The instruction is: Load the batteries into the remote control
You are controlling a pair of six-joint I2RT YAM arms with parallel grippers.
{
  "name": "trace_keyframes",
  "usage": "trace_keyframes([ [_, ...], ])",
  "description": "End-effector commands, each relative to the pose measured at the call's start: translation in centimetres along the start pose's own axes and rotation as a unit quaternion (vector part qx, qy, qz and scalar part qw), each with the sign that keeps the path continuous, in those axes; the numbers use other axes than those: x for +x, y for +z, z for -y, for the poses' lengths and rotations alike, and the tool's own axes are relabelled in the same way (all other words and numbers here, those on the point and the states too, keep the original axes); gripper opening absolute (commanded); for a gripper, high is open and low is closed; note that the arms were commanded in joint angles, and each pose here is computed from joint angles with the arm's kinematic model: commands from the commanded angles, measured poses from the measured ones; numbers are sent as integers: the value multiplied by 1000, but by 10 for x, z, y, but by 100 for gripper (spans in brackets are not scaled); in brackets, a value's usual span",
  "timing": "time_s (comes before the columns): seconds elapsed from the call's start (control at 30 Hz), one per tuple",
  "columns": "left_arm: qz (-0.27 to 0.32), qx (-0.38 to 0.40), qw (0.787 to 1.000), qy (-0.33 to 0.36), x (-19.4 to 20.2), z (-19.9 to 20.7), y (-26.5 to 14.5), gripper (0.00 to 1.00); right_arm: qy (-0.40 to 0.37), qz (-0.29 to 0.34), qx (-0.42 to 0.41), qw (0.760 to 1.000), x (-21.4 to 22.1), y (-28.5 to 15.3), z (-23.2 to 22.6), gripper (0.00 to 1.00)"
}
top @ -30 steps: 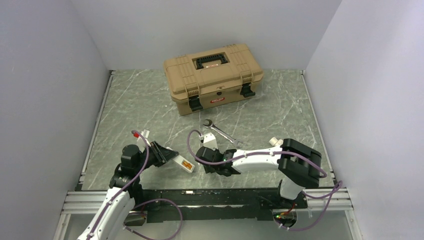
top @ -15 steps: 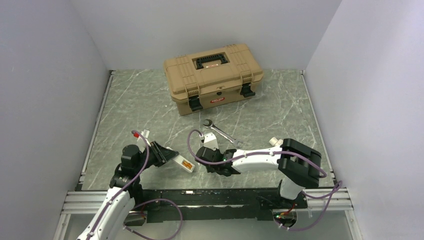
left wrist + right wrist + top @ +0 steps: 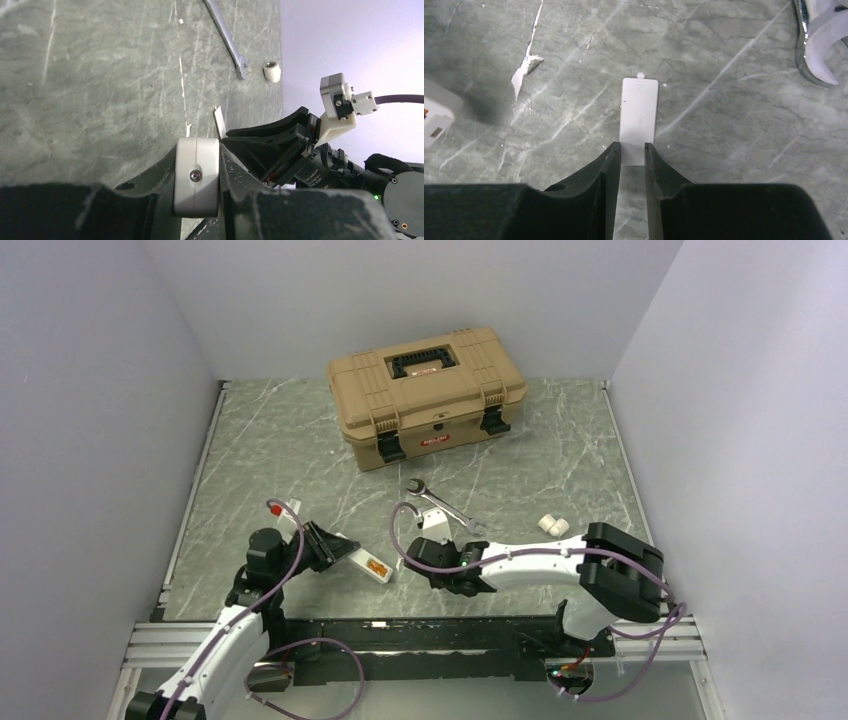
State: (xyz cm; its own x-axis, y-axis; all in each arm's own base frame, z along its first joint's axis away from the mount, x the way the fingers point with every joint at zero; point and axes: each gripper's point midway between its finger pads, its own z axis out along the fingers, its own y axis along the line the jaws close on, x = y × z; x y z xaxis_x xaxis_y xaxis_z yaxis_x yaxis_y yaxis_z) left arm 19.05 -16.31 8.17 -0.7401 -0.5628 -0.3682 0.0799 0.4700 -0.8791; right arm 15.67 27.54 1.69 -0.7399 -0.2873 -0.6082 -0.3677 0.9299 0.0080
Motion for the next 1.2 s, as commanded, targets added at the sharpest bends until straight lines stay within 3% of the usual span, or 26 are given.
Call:
trace_keyframes([
  [0.0, 14, 52, 998, 24, -9, 23, 1, 3, -5, 9, 17, 1000, 1, -13, 19, 19],
  [0.3, -25, 67, 997, 27, 12, 32, 15, 2, -20, 42, 9, 999, -11, -31, 32, 19],
  [0.53, -26, 63, 997, 22, 14, 31, 19, 2, 19, 49, -20, 998, -13, -28, 18, 46],
  [1.17, -36, 60, 997, 14, 23, 23, 24, 1, 21, 18, -14, 1000, -5, -3, 7, 58],
])
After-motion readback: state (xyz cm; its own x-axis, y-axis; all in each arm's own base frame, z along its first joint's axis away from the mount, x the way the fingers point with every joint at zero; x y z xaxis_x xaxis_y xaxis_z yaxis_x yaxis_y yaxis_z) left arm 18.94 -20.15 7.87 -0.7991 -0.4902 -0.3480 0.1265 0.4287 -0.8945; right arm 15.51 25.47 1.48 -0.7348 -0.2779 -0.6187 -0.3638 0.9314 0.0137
